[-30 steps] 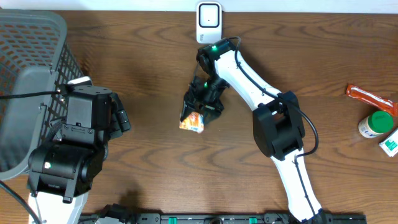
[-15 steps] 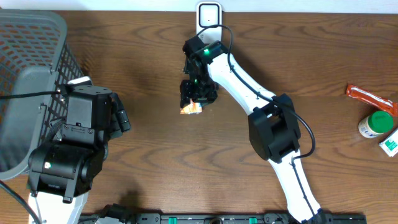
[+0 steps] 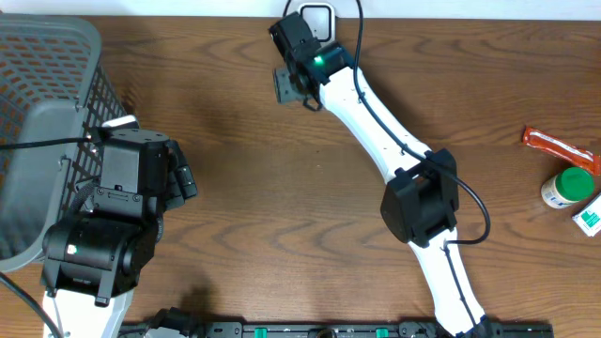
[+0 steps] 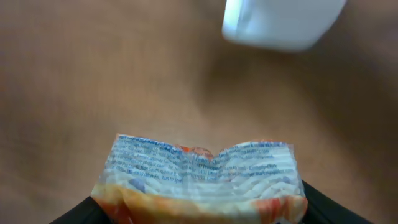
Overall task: Scan the item barcode
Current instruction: 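Lift tissue pack with right gripper and carry it to scanner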
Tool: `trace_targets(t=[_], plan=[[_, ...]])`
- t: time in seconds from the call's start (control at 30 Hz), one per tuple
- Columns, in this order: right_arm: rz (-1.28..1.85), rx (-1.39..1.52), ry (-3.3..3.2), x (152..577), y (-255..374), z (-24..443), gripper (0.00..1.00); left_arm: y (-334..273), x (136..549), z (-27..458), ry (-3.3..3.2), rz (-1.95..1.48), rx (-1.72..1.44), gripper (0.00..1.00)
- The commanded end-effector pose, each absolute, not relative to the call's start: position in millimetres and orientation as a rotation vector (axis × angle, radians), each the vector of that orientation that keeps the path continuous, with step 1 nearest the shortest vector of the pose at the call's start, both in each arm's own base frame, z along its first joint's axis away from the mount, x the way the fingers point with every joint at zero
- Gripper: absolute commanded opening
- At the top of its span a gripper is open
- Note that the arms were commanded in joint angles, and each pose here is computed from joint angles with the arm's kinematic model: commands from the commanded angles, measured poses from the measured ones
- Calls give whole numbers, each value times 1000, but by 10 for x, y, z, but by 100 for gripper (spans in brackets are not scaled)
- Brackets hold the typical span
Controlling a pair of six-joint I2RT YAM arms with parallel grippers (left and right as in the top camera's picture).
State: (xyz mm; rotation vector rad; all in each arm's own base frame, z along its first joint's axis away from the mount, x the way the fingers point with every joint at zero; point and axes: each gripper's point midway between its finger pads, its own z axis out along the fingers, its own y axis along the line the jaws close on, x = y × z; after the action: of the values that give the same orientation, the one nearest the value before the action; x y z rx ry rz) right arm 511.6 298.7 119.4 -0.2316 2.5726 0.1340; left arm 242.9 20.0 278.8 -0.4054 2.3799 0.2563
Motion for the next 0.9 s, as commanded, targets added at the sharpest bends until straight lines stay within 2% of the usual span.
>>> trace_targets(t=[0.0,0.27,0.5,0.6,0.7,0.77,0.87], plan=[[-10,-242,2423,5386,2764,1523,67,204,2429,2817,2371,252,-418,98],[-1,-85,2204,5960,2595,1738,73,204,2429,2817,2371,252,-418,98],[16,-21,2133,6291,2485,1527,73,205,2429,2817,2371,253,-419,98],[-2,-30,2168,6257,2459,1424,73,204,2429,2817,2371,252,-418,98],[-14,-76,2222,6107,2577,1329,93,204,2429,2817,2371,252,-418,98],[-20,-108,2268,5965,2693,1243,94,204,2429,2817,2371,252,-418,98],[-13,-82,2359,5700,2843,1077,99,204,2429,2817,2371,253,-418,98]])
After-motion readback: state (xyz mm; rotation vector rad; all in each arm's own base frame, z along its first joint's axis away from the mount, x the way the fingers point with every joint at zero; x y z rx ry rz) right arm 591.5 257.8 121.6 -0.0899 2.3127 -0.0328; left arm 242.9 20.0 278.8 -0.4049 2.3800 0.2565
